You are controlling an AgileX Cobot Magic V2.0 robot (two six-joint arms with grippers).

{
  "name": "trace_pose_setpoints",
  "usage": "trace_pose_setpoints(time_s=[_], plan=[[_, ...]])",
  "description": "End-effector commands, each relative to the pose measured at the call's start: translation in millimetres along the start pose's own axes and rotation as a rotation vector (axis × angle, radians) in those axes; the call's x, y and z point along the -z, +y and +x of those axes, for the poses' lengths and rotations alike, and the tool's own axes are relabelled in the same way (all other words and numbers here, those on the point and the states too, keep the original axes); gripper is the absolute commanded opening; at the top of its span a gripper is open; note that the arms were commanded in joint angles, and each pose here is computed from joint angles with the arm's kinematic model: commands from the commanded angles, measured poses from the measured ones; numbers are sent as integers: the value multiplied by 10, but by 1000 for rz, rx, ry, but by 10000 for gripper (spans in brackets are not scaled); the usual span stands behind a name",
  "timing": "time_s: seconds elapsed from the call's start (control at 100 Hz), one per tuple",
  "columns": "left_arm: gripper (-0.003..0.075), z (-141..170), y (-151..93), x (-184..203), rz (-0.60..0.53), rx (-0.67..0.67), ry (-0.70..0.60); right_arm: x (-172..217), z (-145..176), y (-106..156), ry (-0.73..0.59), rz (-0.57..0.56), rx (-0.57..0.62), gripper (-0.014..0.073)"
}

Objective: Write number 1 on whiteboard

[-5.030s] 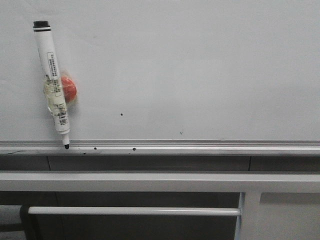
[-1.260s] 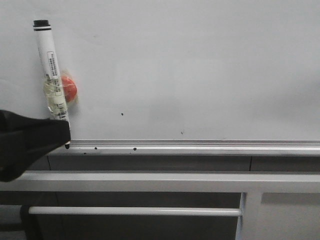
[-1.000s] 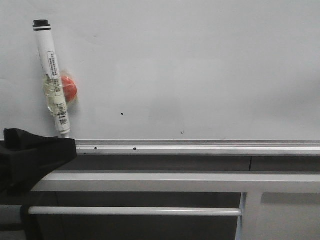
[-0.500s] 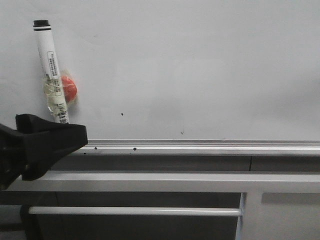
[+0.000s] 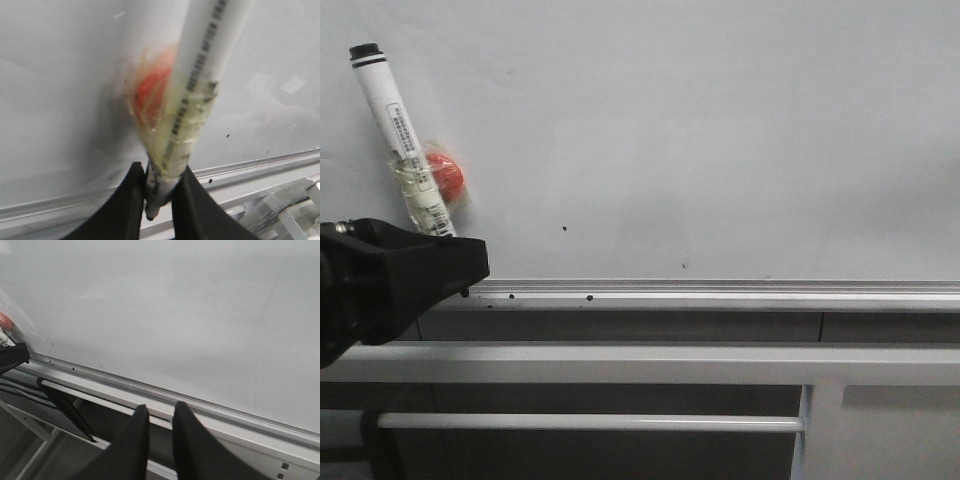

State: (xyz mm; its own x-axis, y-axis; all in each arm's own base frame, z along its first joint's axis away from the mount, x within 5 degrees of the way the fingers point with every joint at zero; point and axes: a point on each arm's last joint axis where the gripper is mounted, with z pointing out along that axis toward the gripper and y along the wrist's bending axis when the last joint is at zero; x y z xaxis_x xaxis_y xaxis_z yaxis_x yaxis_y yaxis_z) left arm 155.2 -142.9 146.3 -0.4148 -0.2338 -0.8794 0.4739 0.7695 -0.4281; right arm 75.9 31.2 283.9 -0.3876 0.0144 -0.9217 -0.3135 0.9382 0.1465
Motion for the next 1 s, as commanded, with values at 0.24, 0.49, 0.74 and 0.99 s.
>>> trace_pose_setpoints(time_s=[0.24, 0.49, 0.74, 0.99], plan=[[-20, -151, -275, 70, 289, -52, -161, 22, -112, 60, -35, -55, 81, 96], [-20, -59, -412, 108, 448, -115, -74, 97, -266, 311, -27, -305, 309, 97], [-20, -102, -605, -178, 509, -243, 57, -8, -350, 547, 99, -485, 592, 97], [-20, -340, -788, -303, 394, -608, 315, 15, -419, 595, 74, -496, 663, 185]])
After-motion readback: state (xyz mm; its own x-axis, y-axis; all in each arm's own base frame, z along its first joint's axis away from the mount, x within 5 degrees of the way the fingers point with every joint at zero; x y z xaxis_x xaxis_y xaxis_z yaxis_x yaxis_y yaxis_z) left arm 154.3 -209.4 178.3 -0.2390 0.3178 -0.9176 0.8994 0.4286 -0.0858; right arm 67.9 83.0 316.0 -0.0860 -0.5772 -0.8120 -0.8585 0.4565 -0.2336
